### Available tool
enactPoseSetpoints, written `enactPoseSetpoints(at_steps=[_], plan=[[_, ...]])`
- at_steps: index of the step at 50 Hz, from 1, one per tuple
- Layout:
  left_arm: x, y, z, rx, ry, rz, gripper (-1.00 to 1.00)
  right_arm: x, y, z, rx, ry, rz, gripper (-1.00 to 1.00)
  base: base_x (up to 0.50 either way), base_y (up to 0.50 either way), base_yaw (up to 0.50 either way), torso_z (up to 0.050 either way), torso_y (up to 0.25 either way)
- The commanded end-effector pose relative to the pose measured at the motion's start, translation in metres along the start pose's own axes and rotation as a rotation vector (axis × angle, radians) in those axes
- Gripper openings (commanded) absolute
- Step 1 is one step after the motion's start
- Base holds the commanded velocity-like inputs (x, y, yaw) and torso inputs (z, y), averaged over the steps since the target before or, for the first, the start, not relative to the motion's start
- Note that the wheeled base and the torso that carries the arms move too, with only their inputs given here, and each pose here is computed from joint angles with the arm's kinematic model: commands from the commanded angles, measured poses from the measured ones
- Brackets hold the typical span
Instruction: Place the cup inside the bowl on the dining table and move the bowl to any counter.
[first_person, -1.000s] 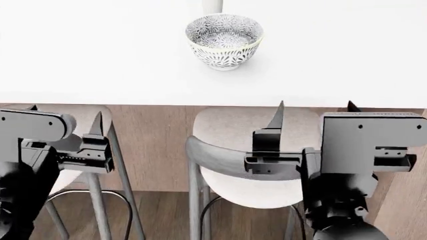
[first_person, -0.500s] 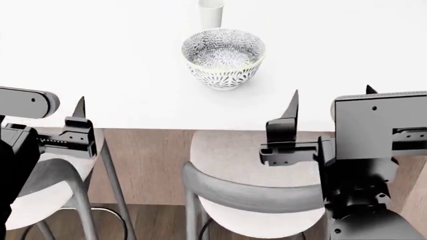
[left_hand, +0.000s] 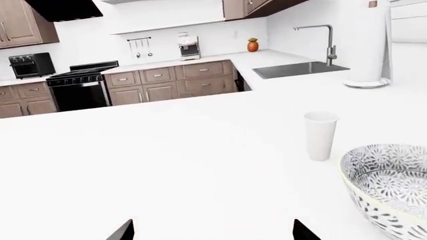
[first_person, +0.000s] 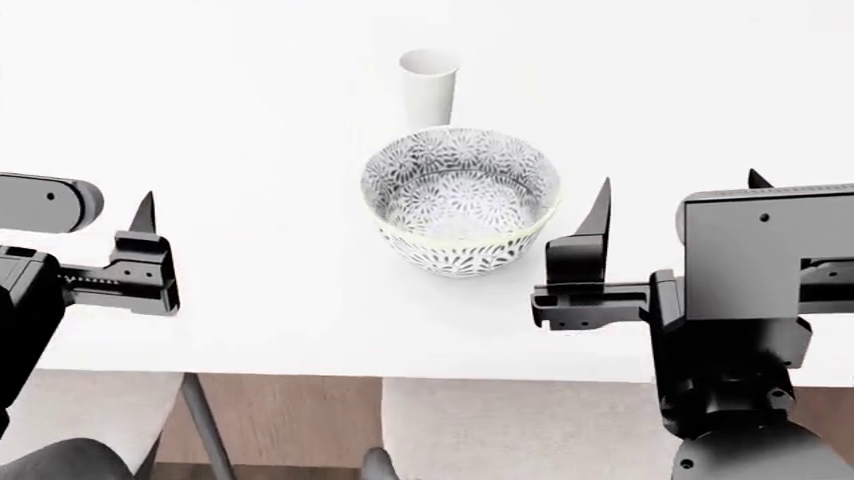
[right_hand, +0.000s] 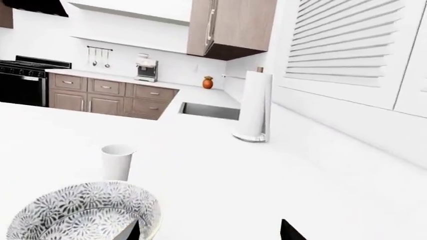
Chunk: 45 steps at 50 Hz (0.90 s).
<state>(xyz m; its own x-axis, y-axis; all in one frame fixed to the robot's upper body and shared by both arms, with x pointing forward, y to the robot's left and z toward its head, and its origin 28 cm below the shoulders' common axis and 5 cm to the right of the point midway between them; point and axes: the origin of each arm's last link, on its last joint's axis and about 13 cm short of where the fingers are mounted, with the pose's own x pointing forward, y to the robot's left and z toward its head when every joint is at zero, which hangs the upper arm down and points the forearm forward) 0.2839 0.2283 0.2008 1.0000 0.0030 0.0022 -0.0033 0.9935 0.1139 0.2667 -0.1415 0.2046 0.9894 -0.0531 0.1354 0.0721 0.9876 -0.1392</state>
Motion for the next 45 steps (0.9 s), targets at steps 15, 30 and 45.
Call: enactPoseSetpoints(at_steps=[15,30,45], plan=[[0.0000,-0.0004,-0.0004,0.000,0.006,-0.004,1.00,0.0004,0.0010,-0.0016,-0.006,0.002,0.011,1.00,0.50,-0.17,0.00,0.000,0.001],[0.0004,-0.0008,-0.0010,0.001,0.010,-0.008,1.00,0.0008,0.0000,-0.0026,-0.008,0.009,0.006,1.00,0.45,-0.06,0.00,0.000,0.001],[0.0007,-0.0017,-0.0022,0.007,0.018,-0.015,1.00,0.0003,-0.0001,-0.0024,-0.019,0.013,0.003,1.00,0.31,-0.02,0.00,0.000,0.001]])
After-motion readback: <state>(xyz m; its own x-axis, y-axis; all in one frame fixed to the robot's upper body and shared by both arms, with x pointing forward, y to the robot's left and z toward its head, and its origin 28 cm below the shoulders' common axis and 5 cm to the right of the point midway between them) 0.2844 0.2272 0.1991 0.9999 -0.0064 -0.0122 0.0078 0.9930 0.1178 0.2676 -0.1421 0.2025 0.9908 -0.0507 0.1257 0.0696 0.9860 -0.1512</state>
